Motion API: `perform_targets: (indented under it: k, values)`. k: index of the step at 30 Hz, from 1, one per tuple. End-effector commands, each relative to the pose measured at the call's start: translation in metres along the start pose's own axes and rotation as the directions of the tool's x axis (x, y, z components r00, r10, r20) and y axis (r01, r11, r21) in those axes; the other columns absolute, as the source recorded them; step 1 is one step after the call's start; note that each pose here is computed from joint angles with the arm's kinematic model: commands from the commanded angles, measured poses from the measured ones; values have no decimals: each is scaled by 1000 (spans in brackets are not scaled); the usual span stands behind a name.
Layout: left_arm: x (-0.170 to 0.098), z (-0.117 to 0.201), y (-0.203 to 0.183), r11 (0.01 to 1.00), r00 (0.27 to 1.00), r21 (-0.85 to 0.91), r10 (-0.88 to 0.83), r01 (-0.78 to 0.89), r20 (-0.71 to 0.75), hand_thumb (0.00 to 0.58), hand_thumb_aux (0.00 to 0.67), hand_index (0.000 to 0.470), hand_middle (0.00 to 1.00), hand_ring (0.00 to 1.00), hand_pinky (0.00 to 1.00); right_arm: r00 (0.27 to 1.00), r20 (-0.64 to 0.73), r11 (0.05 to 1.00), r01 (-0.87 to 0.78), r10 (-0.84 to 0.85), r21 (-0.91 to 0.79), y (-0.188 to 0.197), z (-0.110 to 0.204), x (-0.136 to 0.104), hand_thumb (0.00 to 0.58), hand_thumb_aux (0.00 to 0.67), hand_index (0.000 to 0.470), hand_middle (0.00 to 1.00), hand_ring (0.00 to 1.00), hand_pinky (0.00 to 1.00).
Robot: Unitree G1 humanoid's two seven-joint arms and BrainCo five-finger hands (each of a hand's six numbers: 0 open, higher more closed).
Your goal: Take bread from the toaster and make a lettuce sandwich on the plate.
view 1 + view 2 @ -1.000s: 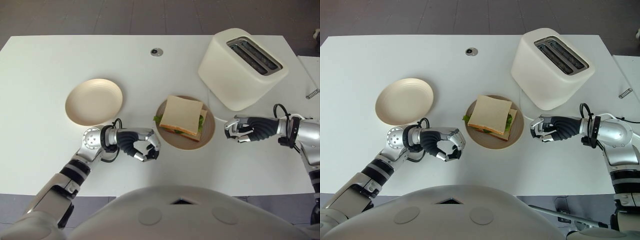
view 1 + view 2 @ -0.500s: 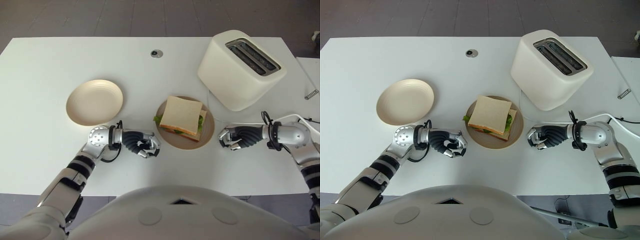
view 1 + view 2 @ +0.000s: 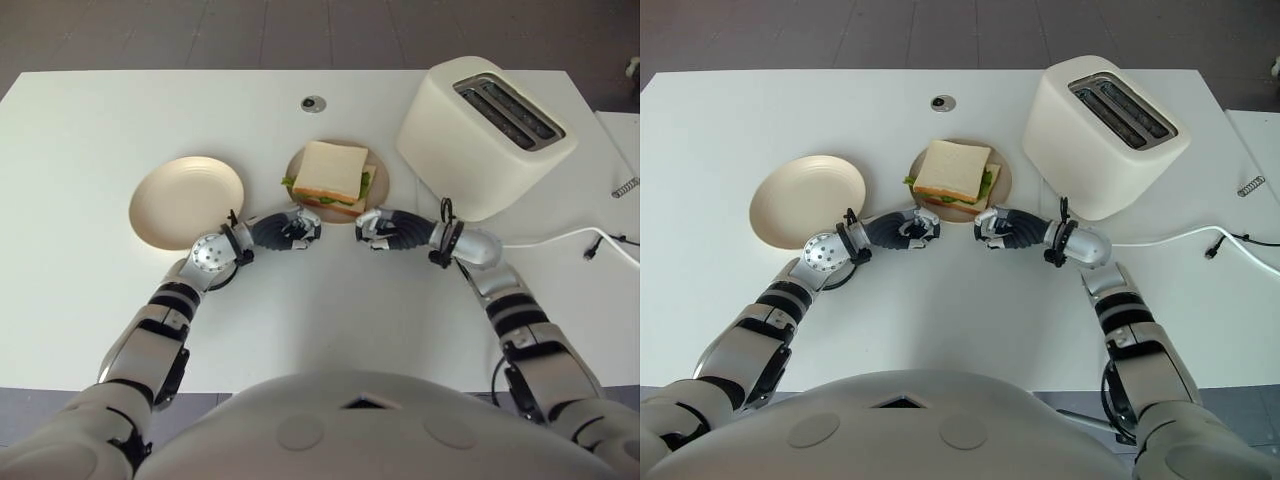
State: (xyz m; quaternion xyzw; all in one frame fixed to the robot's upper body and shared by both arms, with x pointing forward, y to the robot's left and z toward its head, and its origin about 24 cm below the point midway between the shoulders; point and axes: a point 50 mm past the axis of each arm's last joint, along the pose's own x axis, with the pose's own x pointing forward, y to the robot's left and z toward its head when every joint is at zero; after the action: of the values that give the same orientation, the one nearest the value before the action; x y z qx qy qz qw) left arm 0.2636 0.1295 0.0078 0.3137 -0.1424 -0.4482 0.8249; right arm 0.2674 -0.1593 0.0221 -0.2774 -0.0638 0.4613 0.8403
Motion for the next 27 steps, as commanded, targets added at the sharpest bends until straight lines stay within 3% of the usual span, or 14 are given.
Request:
perform_targets:
  k: [1, 2, 3, 4, 5, 6, 7, 11, 14, 18, 27]
  values:
    - [4, 3, 12, 994, 993, 0, 112, -112, 27, 18, 11, 7, 667, 667, 667, 995, 19, 995, 99, -100, 27, -7, -1, 17, 580, 670, 470, 1000, 1000, 1000]
    - [4, 5, 17, 987, 985, -12, 162, -161, 54, 0, 0, 0, 616, 616, 616, 993, 36, 993, 115, -116, 35, -7, 0, 19, 580, 670, 470, 1000, 1000, 1000]
    - [4, 9, 23, 976, 972, -31, 217, -215, 87, 0, 0, 0, 486, 486, 486, 988, 62, 989, 139, -142, 46, -10, 3, 21, 580, 670, 470, 1000, 1000, 1000]
    - [5, 14, 30, 956, 948, -60, 293, -288, 122, 0, 0, 0, 106, 106, 106, 978, 100, 982, 179, -185, 63, -15, 8, 22, 580, 670, 470, 961, 961, 961]
    - [4, 19, 37, 932, 919, -90, 362, -352, 158, 0, 0, 0, 0, 0, 0, 964, 146, 974, 212, -223, 84, -21, 15, 23, 527, 468, 328, 451, 451, 451]
    - [4, 25, 43, 910, 888, -127, 413, -394, 203, 0, 0, 0, 0, 0, 0, 950, 194, 968, 227, -244, 106, -26, 22, 21, 128, 79, 55, 0, 0, 0]
    - [2, 34, 46, 889, 849, -183, 456, -420, 267, 0, 0, 0, 0, 0, 0, 932, 254, 964, 229, -257, 136, -30, 31, 18, 0, 0, 0, 0, 0, 0]
    - [-11, 69, 58, 820, 684, -417, 563, -391, 464, 0, 0, 0, 0, 0, 0, 822, 475, 943, 213, -313, 254, -43, 69, -1, 0, 0, 0, 0, 0, 0]
    - [-18, 73, 69, 759, 607, -511, 639, -403, 472, 0, 0, 0, 0, 0, 0, 731, 532, 904, 325, -427, 278, -56, 85, -3, 0, 0, 0, 0, 0, 0]
    - [-18, 60, 72, 751, 627, -483, 651, -451, 428, 0, 0, 0, 0, 0, 0, 652, 527, 835, 476, -545, 276, -65, 87, 4, 0, 0, 0, 0, 0, 0]
    - [-10, 53, 67, 779, 667, -442, 617, -444, 417, 0, 0, 0, 0, 0, 0, 666, 500, 831, 481, -553, 278, -62, 80, 13, 0, 0, 0, 0, 0, 0]
